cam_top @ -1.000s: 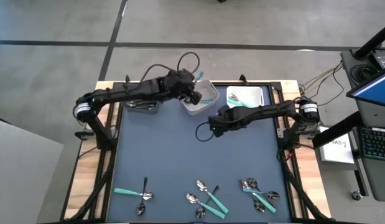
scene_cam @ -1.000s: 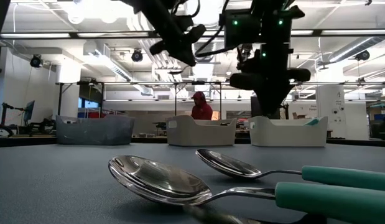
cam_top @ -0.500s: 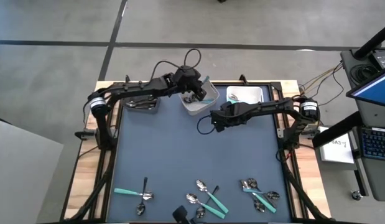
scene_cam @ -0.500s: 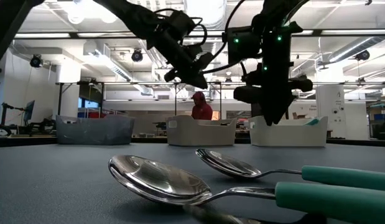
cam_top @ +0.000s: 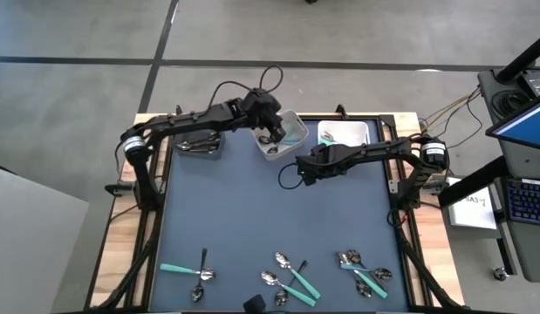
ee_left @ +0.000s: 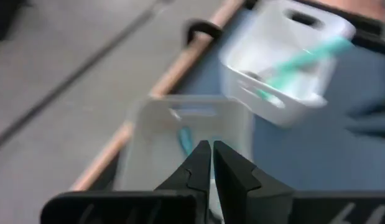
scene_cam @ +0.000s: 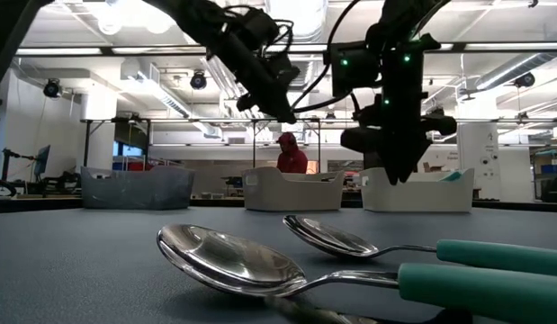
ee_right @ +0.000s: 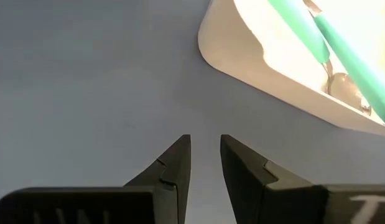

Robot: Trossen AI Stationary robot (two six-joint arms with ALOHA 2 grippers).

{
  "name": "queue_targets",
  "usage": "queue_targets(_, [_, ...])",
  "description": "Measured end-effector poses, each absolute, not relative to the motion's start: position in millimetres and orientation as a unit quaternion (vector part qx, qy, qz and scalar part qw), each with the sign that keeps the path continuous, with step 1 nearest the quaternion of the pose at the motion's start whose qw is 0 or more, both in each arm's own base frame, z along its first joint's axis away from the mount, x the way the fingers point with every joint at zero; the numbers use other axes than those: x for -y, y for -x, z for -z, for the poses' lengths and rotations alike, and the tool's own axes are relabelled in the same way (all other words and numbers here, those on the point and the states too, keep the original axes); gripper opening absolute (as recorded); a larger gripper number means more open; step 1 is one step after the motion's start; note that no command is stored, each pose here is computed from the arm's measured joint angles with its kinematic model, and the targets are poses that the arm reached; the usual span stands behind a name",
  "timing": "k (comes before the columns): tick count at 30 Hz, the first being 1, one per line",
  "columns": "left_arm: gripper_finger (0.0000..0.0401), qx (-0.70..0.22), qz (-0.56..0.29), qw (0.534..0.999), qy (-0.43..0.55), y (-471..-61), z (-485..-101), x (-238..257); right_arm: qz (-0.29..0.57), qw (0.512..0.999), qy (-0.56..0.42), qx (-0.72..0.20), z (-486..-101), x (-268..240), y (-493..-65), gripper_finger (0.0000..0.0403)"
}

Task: Sort silverware by color (type)
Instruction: Put the black spoon into the black bin

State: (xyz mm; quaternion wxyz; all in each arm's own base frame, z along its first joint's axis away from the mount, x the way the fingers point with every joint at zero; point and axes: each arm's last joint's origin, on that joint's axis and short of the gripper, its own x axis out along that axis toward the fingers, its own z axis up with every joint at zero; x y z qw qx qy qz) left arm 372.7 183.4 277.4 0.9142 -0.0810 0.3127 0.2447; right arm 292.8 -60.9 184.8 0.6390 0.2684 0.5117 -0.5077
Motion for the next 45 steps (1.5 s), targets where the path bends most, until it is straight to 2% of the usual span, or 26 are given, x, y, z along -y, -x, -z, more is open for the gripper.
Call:
queue_targets(7, [0.0002,-0.335,-0.147,0.926,0.093,-356,-289,-136,0.511,0.631,-0.259,-0.523,-177,60,-287,0.0079])
queue_targets(16, [0.0002,-0.364,-0.084,0.915,0.153,-339,-266,-49,0.516,0.615,-0.248,-0.542,-163,58,-276,0.0079])
queue_targets(26, [0.0002,-0.46,-0.05,0.851,0.248,-290,-246,70,0.514,0.616,-0.25,-0.542,-162,58,-276,0.0079])
queue_targets(30, [0.0002,-0.45,-0.077,0.846,0.276,-269,-248,121,0.512,0.623,-0.256,-0.533,-165,58,-279,0.0079])
queue_targets(34, [0.0002,-0.401,-0.163,0.838,0.332,-256,-242,155,0.51,0.63,-0.26,-0.525,-168,59,-283,0.0079])
queue_targets(40, [0.0002,-0.369,-0.288,0.795,0.386,-245,-214,173,0.506,0.642,-0.269,-0.51,-172,60,-289,0.0079])
queue_targets(45, [0.0002,-0.384,-0.3,0.773,0.405,-250,-203,185,0.502,0.653,-0.277,-0.495,-175,61,-294,0.0079])
